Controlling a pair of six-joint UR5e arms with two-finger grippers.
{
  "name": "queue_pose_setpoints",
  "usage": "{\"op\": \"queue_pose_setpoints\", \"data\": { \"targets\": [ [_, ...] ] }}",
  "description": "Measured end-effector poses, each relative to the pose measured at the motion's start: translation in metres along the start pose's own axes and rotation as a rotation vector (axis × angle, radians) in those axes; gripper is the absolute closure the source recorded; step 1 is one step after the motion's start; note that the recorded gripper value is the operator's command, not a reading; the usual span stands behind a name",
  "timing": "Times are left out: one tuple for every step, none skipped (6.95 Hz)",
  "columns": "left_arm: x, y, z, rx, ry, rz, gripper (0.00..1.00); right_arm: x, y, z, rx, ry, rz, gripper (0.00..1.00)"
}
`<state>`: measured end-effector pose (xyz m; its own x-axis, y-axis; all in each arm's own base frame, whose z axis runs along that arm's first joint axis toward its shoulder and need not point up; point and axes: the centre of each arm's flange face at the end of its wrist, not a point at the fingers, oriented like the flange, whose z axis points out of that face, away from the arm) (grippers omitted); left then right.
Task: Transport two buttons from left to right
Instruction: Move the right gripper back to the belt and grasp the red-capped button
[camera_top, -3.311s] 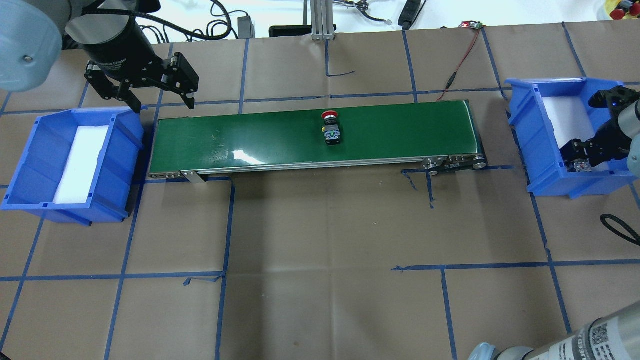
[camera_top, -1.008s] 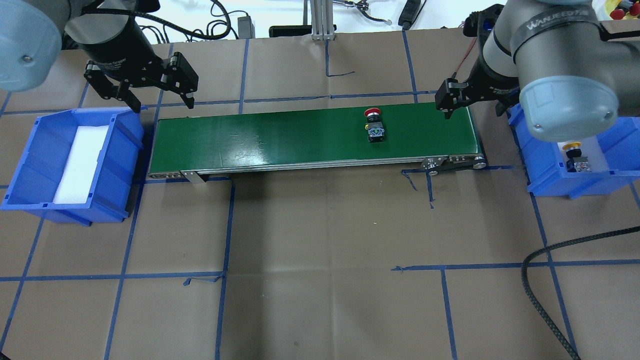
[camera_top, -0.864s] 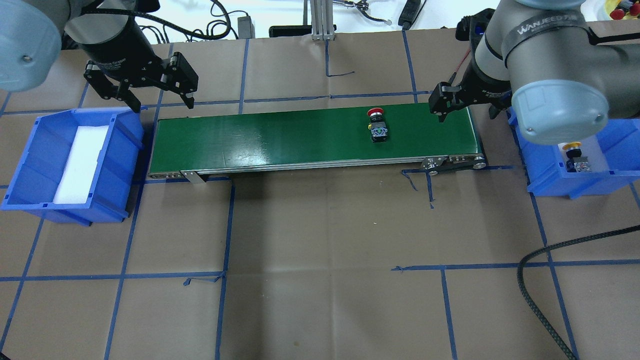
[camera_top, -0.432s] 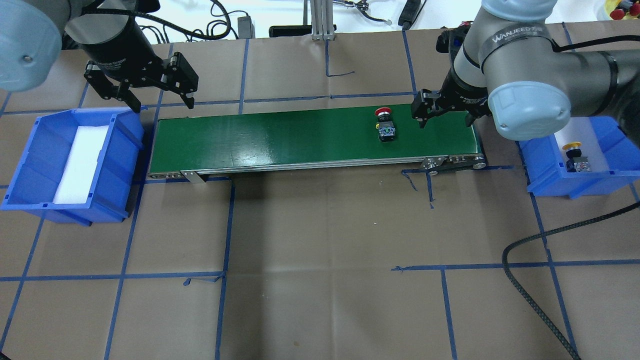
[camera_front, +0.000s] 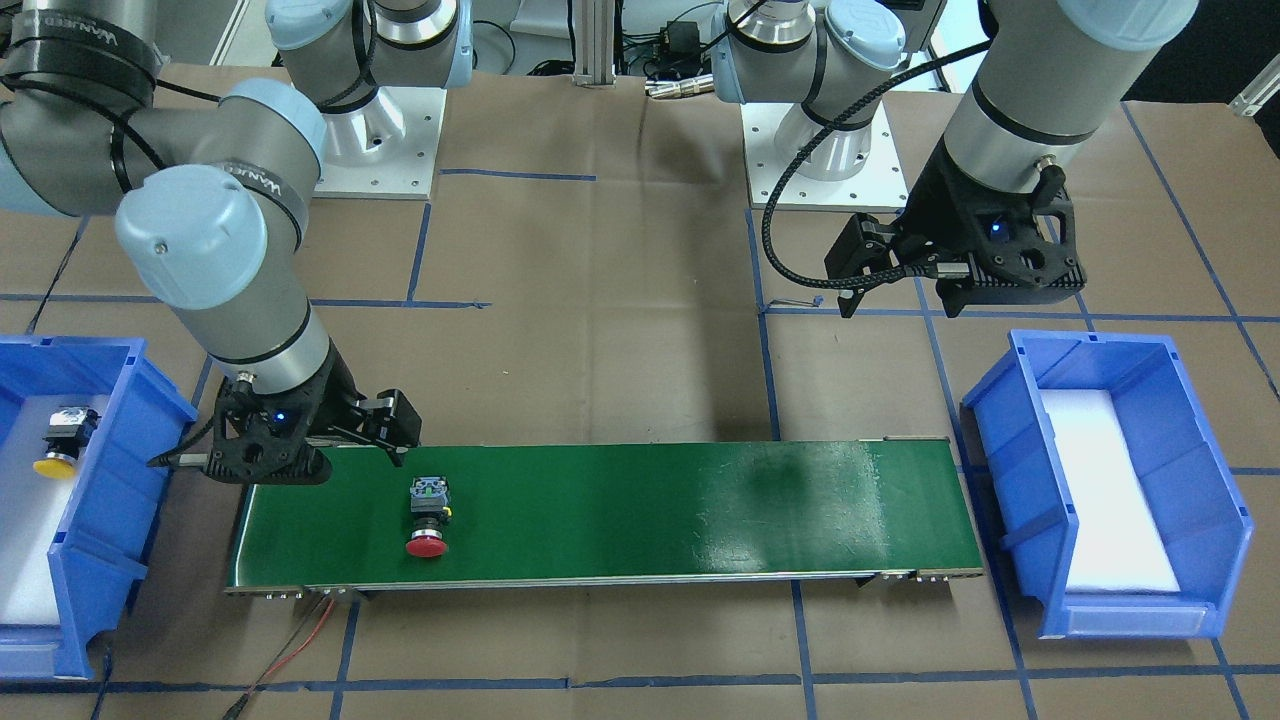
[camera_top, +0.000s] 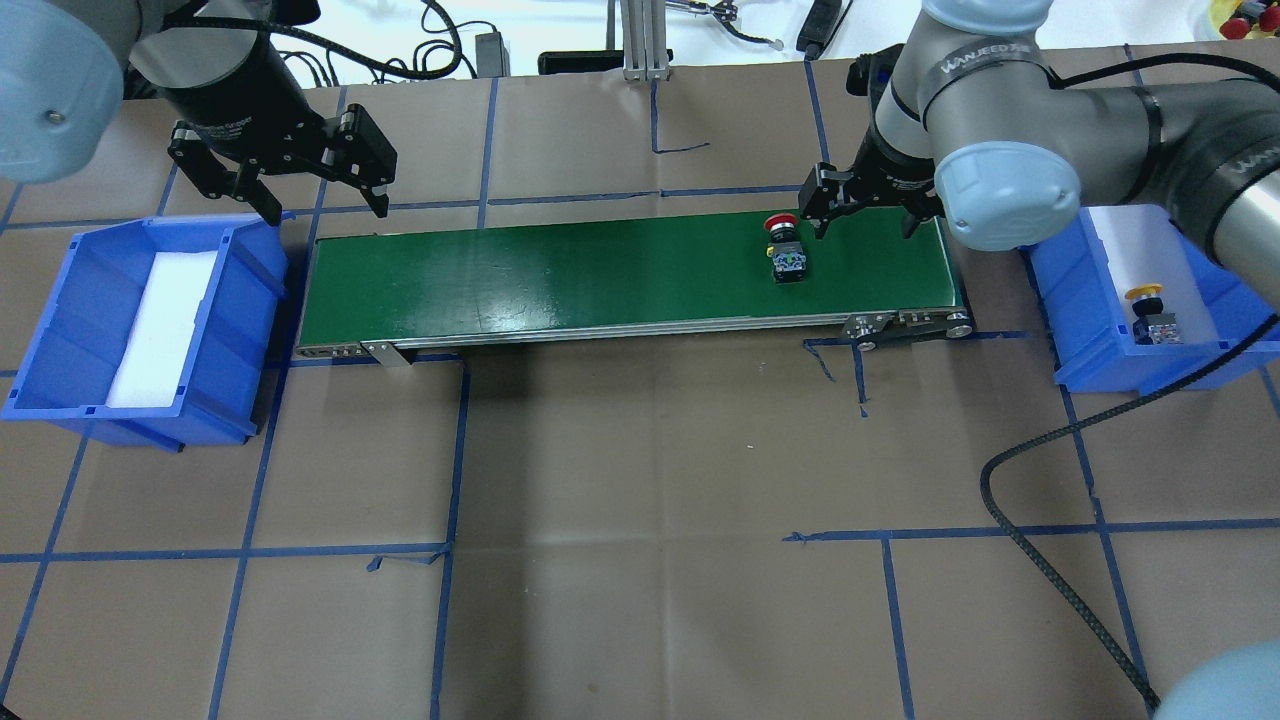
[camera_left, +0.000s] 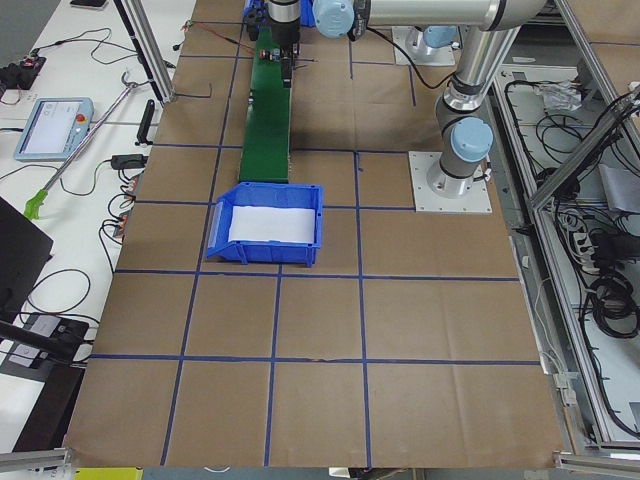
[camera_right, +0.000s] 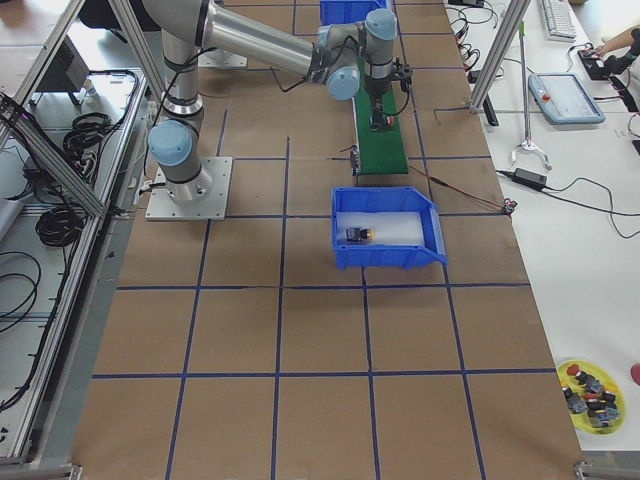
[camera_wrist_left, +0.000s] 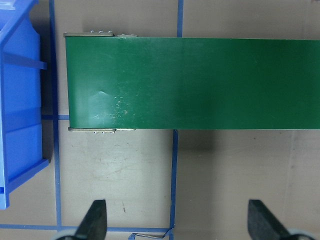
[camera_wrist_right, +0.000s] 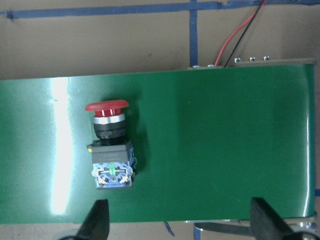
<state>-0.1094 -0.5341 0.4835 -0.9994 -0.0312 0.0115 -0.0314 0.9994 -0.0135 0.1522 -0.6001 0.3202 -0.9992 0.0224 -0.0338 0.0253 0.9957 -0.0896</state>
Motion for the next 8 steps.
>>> {"op": "queue_pose_setpoints", "data": {
  "targets": [
    [0.000,0.000,0.000,0.000,0.000,0.000,0.00,-0.006,-0.012,0.014,-0.003,0.002,0.013,0.01],
    [0.000,0.000,0.000,0.000,0.000,0.000,0.00,-0.009,-0.020,0.026,-0.011,0.004,0.022,0.01],
    [0.000,0.000,0.000,0.001,0.000,0.000,0.00,-0.010,-0.025,0.043,-0.031,0.004,0.032,0.01],
    [0.000,0.000,0.000,0.001,0.000,0.000,0.00,-0.010,-0.027,0.060,-0.055,0.004,0.040,0.10],
    [0.000,0.000,0.000,0.001,0.000,0.000,0.00,-0.010,-0.028,0.072,-0.073,0.005,0.043,0.54],
    [0.000,0.000,-0.001,0.001,0.000,0.000,0.00,-0.009,-0.029,0.077,-0.081,0.009,0.042,0.91],
    [0.000,0.000,-0.001,0.001,0.000,-0.001,0.00,-0.008,-0.030,0.075,-0.079,0.015,0.038,0.95],
    [0.000,0.000,-0.001,0.001,0.000,-0.001,0.00,-0.008,-0.031,0.069,-0.073,0.019,0.034,0.97]
  ]
}}
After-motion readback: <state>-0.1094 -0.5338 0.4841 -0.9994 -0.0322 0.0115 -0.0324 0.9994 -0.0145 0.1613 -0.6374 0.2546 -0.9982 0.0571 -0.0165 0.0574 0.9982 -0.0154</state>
